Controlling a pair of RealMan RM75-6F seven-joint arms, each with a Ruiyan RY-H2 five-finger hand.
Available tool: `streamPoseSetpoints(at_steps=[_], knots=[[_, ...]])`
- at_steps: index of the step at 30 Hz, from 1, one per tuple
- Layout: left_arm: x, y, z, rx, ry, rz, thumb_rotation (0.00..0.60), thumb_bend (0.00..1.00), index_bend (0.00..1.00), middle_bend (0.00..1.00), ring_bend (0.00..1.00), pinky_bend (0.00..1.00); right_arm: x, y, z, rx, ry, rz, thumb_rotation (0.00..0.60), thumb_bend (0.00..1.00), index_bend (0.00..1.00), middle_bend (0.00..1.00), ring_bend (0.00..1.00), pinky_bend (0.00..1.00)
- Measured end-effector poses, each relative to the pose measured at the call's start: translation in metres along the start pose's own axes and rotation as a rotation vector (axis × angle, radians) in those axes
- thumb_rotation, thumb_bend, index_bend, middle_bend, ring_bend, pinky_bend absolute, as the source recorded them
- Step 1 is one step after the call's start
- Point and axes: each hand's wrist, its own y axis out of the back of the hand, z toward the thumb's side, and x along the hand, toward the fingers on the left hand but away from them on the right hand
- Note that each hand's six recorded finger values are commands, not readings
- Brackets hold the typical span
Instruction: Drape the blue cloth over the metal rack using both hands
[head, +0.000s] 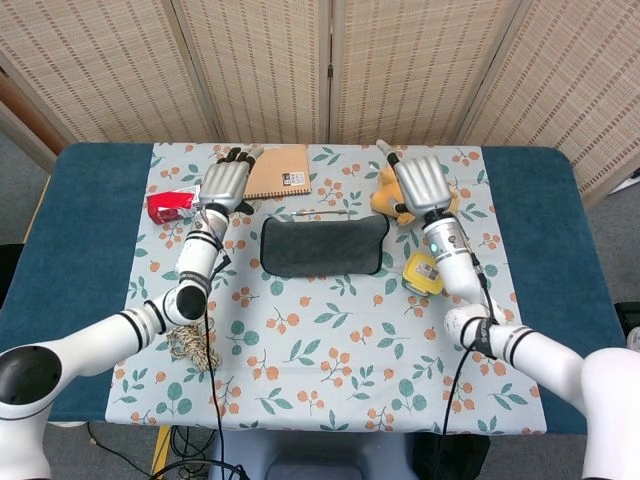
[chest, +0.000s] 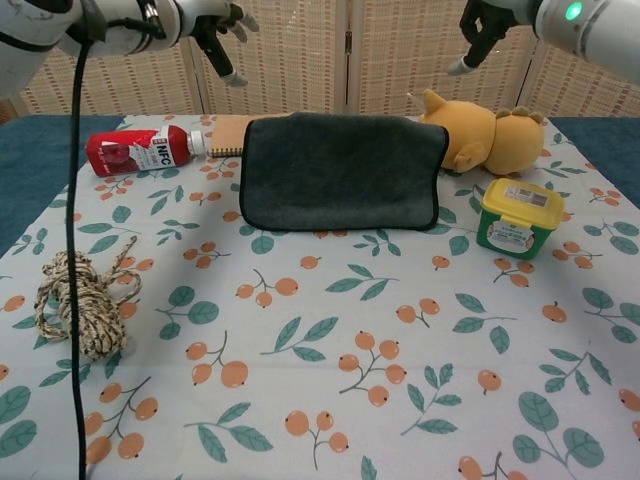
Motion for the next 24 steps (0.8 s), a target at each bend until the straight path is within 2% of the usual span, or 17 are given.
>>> streamPoseSetpoints(at_steps=[11,15,19,24], knots=[[-0.045,0.004,-0.07,-0.03,0.026,0.04,0.6,0.35,0.12,0.0,0.03,0.17,0.082,0.015,-0.042,0.003,0.066,0.019,0.6,0.33,0.32,0.66,0.6,0.88],[-0.064,0.008,-0.087,0.003,0.003,0.061,0.6,0.35,0.13,0.0,0.03,0.17,0.112,0.019,-0.055,-0.017,0.09,0.026,0.6,0.33,0.34,0.66,0.59,0.88],[-0.095,0.009,-0.113,0.047,-0.014,0.086,0.6,0.35,0.13,0.0,0.03,0.17,0.143,0.018,-0.067,-0.039,0.11,0.029,0.6,0.33,0.36,0.66,0.59,0.88],[-0.143,0.005,-0.149,0.078,-0.009,0.099,0.6,0.35,0.13,0.01,0.03,0.17,0.19,0.017,-0.09,-0.058,0.092,0.024,0.6,0.33,0.37,0.66,0.59,0.88]])
